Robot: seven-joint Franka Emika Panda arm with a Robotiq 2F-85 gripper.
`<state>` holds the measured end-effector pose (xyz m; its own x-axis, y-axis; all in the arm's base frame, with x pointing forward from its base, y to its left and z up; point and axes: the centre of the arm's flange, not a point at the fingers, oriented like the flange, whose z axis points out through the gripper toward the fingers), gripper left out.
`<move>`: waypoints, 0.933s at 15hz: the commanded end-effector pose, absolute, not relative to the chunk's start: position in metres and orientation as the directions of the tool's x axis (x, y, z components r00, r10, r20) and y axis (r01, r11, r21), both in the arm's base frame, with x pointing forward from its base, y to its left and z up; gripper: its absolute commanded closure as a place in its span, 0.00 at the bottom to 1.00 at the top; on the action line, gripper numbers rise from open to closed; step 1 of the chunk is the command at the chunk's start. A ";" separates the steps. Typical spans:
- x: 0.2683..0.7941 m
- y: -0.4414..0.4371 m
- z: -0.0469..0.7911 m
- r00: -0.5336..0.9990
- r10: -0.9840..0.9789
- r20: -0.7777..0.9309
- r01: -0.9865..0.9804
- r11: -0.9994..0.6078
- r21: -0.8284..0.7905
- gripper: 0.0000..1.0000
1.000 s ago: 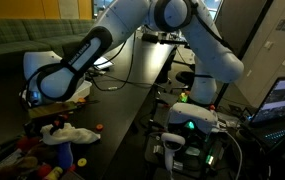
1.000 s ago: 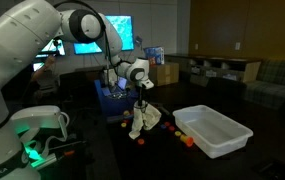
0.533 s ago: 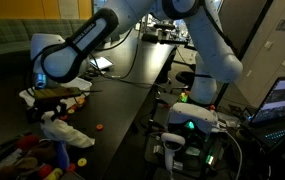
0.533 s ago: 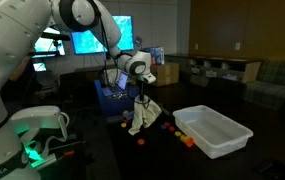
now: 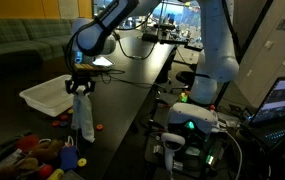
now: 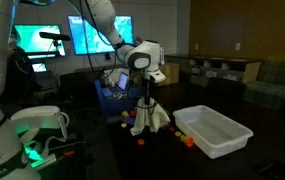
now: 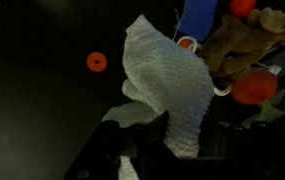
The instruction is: Pick up the towel on the right, move the objects in front of the storage container to the left
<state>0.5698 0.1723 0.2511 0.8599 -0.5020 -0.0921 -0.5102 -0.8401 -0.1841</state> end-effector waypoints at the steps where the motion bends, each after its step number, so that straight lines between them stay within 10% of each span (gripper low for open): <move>1: 0.532 0.091 0.279 0.791 -0.610 -0.050 -0.609 -0.776 -0.164 0.96; 14: 0.577 -0.030 0.153 0.529 -0.831 0.172 -0.848 -0.522 0.090 0.96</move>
<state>0.5449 -0.0412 0.1986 0.5745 -0.8065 0.1397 -0.8181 -0.5713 0.0664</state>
